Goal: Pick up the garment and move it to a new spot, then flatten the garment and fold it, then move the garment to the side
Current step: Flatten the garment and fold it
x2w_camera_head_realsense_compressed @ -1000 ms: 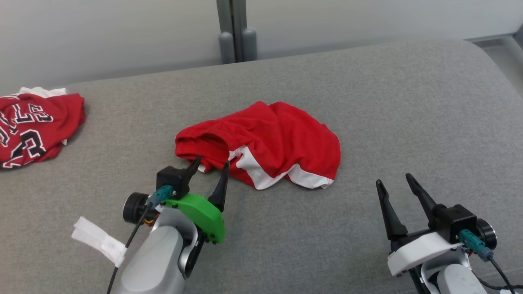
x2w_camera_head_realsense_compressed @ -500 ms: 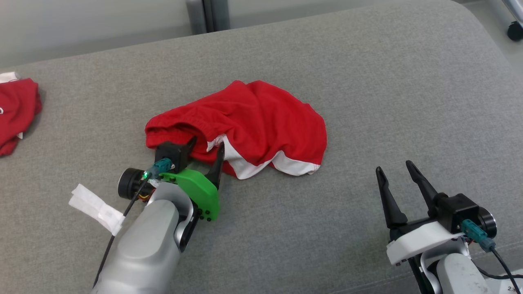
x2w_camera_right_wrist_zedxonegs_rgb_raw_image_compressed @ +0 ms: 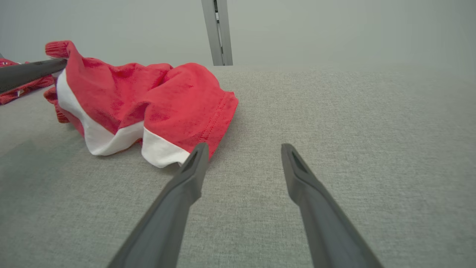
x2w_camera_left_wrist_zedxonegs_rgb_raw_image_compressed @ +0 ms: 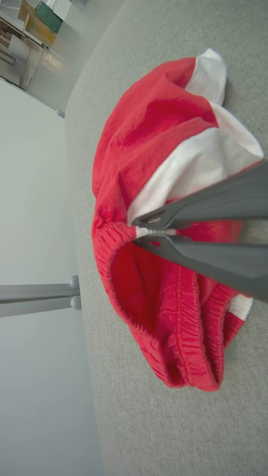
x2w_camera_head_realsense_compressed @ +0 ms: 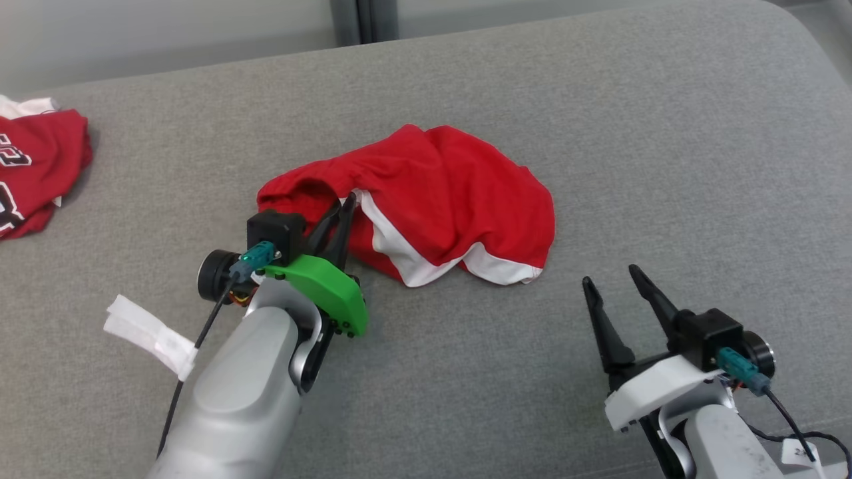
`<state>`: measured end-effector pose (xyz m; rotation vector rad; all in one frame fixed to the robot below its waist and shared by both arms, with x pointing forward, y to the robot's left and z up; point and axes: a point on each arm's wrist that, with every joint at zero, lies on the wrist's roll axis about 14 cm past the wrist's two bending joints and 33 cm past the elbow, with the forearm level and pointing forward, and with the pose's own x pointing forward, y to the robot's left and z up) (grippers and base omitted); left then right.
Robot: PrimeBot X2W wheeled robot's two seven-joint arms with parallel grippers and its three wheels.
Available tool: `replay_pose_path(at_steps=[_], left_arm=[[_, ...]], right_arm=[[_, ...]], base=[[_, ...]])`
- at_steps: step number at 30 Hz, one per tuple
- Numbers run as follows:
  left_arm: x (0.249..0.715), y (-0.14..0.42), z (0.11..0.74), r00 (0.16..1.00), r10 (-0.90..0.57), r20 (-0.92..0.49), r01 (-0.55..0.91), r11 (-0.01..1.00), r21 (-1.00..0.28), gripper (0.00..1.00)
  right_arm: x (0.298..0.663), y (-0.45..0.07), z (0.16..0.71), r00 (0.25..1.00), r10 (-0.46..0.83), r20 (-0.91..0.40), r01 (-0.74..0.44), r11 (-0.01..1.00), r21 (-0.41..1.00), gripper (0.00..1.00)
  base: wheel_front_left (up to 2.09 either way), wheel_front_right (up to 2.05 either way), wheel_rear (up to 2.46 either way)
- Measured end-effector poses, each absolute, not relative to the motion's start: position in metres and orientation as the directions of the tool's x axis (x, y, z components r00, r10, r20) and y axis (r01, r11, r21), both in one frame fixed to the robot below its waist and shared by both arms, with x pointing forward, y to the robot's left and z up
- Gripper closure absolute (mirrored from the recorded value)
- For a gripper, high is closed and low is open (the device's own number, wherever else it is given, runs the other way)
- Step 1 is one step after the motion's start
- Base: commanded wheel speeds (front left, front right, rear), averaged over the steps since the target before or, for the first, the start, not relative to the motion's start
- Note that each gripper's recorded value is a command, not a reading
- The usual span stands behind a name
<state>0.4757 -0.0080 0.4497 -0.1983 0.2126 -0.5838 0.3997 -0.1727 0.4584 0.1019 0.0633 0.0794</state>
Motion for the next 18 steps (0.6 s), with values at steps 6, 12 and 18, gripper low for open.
replay_pose_path(at_steps=[6, 12, 18], left_arm=[[0.468, 0.005, 0.452, 0.835, -0.537, -0.116, 0.498, 0.829, -0.254, 1.0], [0.466, 0.012, 0.455, 0.848, -0.521, -0.096, 0.486, 0.837, -0.249, 1.0], [0.468, 0.014, 0.453, 0.852, -0.515, -0.089, 0.481, 0.839, -0.256, 1.0]], right_arm=[[0.409, -0.136, 0.424, 0.967, 0.193, -0.167, -0.173, 0.977, 0.128, 0.0], [0.425, -0.118, 0.411, 0.945, 0.249, -0.211, -0.225, 0.965, 0.133, 0.0], [0.433, -0.108, 0.397, 0.925, 0.282, -0.254, -0.256, 0.958, 0.128, 0.0]], base=[[0.0, 0.0, 0.0], [0.0, 0.0, 0.0], [0.0, 0.0, 0.0]])
